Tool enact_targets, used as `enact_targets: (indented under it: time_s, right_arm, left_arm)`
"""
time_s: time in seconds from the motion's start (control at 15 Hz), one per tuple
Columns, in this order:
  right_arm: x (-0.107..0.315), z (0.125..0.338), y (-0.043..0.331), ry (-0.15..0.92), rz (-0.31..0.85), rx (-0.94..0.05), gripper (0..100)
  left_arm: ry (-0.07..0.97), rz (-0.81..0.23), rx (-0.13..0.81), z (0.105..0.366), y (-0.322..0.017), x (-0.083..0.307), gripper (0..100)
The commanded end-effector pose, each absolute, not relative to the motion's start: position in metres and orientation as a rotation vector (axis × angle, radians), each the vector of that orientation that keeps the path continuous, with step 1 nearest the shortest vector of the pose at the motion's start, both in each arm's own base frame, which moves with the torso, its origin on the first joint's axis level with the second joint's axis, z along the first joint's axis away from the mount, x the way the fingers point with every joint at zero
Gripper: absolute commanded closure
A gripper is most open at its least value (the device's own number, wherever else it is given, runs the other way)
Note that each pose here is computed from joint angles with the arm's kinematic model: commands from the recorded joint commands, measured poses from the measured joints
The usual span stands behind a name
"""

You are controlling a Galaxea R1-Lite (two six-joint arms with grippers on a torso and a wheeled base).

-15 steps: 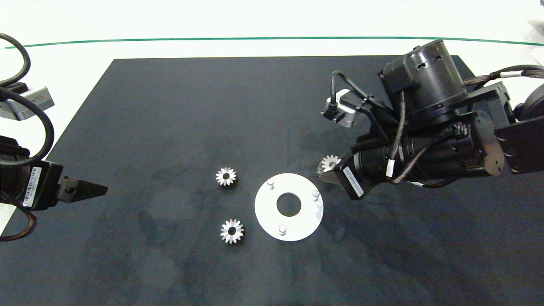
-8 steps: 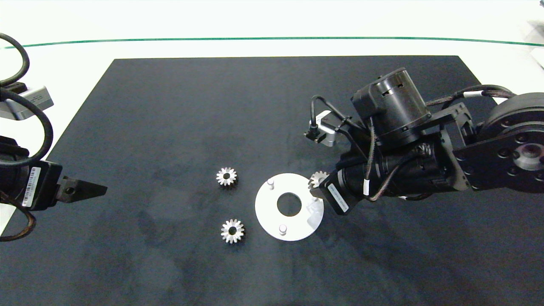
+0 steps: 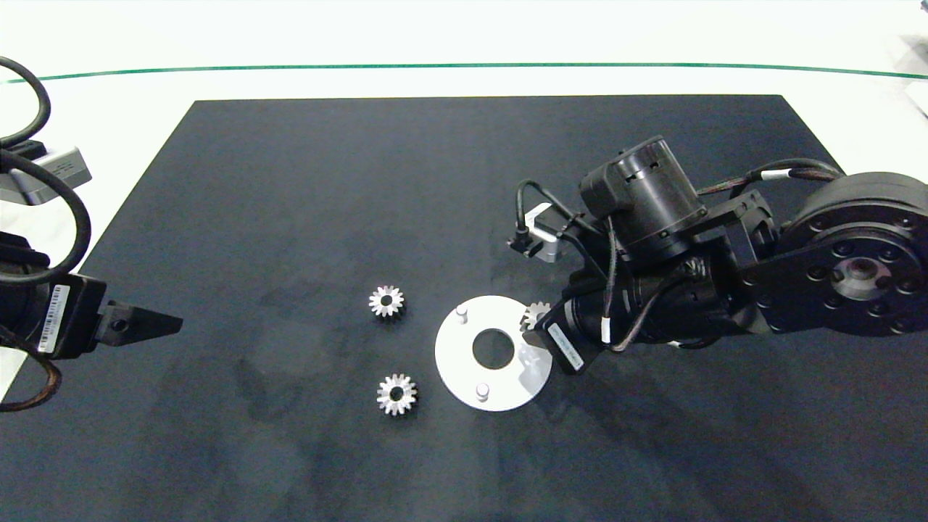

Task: Install three planetary gears onto the carrier pins

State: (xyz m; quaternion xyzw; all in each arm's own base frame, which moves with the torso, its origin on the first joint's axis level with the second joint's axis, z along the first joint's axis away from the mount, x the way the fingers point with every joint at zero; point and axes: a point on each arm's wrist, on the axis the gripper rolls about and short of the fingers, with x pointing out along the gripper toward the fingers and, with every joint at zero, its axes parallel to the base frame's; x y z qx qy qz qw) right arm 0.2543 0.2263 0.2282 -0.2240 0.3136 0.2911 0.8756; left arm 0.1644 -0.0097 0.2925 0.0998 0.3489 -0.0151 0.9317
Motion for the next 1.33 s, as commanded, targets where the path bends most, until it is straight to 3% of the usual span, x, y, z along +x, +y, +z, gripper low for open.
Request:
enact_targets:
  time_s: [0.07,1.33]
  right_arm:
    - [0.2547,0.2268,0.2257,0.659,0.591,-0.479,78]
    - [0.2574,0.2253,0.2238,0.662,0.579,-0.476,78]
  left_arm:
    - [0.719,-0.031,0.206,0.2920,-0.0097,0.1645,0]
    - [0.724,-0.033,0.207,0.2907,-0.0099,0.1641,0]
